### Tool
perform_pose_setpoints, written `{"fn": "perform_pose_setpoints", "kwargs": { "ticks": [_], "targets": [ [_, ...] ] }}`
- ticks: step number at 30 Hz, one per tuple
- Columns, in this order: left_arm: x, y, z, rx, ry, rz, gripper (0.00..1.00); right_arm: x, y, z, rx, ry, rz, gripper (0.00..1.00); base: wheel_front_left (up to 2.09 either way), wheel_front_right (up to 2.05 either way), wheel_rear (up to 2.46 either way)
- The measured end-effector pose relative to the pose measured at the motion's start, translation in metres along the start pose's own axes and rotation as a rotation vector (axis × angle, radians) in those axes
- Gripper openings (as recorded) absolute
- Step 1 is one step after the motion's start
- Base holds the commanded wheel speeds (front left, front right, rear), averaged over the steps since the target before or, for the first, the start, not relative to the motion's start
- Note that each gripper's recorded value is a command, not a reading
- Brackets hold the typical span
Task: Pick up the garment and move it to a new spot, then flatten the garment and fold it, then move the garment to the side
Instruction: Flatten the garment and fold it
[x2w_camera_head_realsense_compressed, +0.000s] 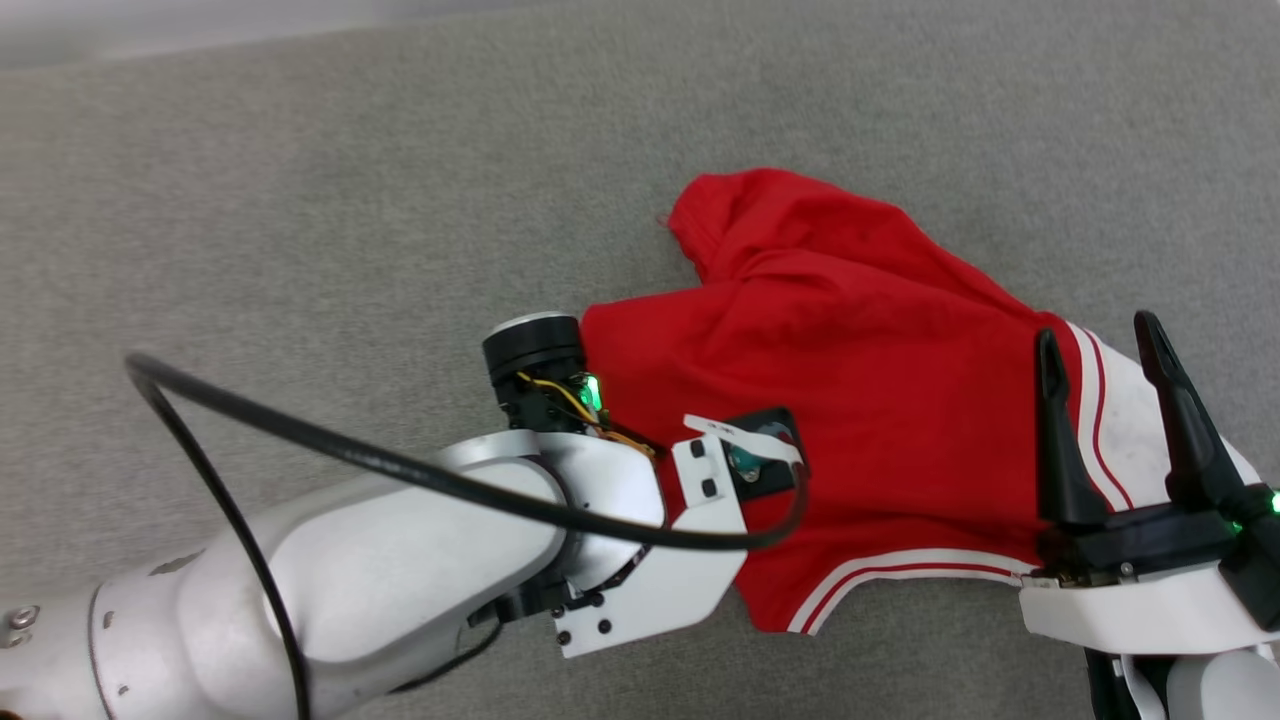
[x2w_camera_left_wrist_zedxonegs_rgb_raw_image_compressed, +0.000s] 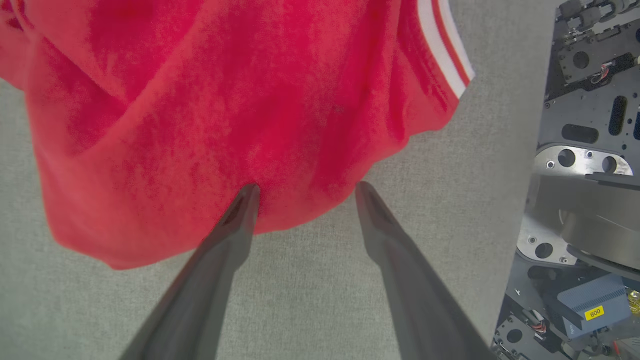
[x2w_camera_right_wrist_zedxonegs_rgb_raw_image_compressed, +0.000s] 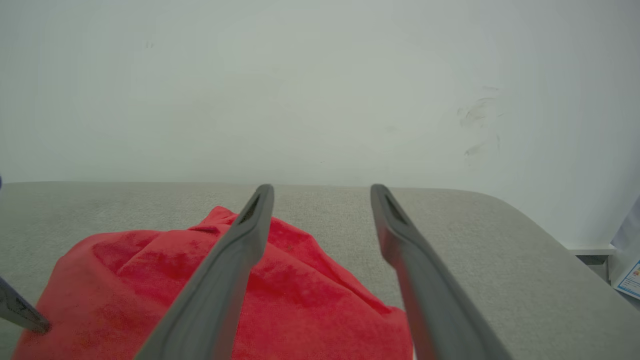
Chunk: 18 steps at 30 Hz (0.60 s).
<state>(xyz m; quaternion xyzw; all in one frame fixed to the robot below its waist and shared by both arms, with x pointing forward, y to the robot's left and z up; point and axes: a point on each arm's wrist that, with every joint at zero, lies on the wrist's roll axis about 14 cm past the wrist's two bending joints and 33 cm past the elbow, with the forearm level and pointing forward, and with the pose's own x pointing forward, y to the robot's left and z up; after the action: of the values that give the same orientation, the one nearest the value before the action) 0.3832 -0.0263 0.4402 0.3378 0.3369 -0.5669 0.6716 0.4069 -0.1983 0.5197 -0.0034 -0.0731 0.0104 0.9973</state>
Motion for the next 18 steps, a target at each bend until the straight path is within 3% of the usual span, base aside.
{"fn": "perform_pose_setpoints", "kwargs": {
  "ticks": [15, 16, 17, 18],
  "targets": [
    [0.044, -0.008, -0.049, -0.031, 0.186, -0.114, 1.0, 0.009, -0.013, -0.029, -0.003, 0.07, -0.034, 1.0, 0.0, 0.0, 0.0],
    [0.044, -0.007, -0.049, -0.027, 0.185, -0.11, 0.41, 0.01, -0.012, -0.029, -0.002, 0.07, -0.033, 1.0, 0.0, 0.0, 0.0],
    [0.045, -0.007, -0.05, -0.023, 0.184, -0.105, 0.07, 0.01, -0.012, -0.03, -0.001, 0.072, -0.032, 1.0, 0.0, 0.0, 0.0],
    [0.044, -0.007, -0.05, -0.024, 0.183, -0.102, 0.0, 0.011, -0.011, -0.031, 0.0, 0.073, -0.029, 1.0, 0.0, 0.0, 0.0]
  ]
}}
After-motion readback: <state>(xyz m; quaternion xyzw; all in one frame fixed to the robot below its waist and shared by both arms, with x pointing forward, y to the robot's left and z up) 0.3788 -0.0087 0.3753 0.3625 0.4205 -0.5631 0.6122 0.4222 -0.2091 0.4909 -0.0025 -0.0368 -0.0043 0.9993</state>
